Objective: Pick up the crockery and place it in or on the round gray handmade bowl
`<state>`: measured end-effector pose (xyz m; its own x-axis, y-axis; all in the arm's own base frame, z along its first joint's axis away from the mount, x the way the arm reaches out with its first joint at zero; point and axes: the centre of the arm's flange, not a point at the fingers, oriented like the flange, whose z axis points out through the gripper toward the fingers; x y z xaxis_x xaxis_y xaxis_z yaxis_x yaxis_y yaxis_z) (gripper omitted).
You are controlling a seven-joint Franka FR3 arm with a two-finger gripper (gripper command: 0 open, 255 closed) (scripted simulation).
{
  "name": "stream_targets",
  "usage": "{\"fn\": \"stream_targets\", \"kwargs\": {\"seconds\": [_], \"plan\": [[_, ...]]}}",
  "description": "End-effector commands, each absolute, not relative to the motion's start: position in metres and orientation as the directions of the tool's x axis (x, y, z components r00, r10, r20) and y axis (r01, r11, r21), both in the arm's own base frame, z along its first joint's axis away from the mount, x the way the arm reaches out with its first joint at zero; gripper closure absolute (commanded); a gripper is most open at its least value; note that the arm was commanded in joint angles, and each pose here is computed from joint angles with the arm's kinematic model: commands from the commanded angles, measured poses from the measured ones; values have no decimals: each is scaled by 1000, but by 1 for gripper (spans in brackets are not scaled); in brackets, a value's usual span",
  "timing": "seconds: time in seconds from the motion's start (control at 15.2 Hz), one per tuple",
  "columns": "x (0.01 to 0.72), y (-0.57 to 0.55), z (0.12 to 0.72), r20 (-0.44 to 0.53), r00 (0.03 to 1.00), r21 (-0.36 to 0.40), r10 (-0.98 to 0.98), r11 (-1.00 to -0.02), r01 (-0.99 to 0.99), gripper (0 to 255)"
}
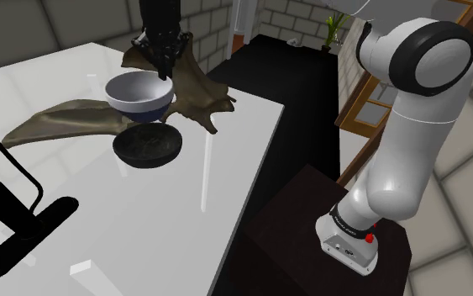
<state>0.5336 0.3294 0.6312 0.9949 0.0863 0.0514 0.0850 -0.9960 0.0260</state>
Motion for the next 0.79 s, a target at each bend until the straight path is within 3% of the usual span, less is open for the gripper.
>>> {"fn": "stream_targets", "kwargs": {"seconds": [0.0, 0.73], "plan": [[534, 329, 621, 52, 995, 25, 86, -996, 85, 255], [534, 329, 563, 52, 995, 25, 86, -996, 85, 255]]}}
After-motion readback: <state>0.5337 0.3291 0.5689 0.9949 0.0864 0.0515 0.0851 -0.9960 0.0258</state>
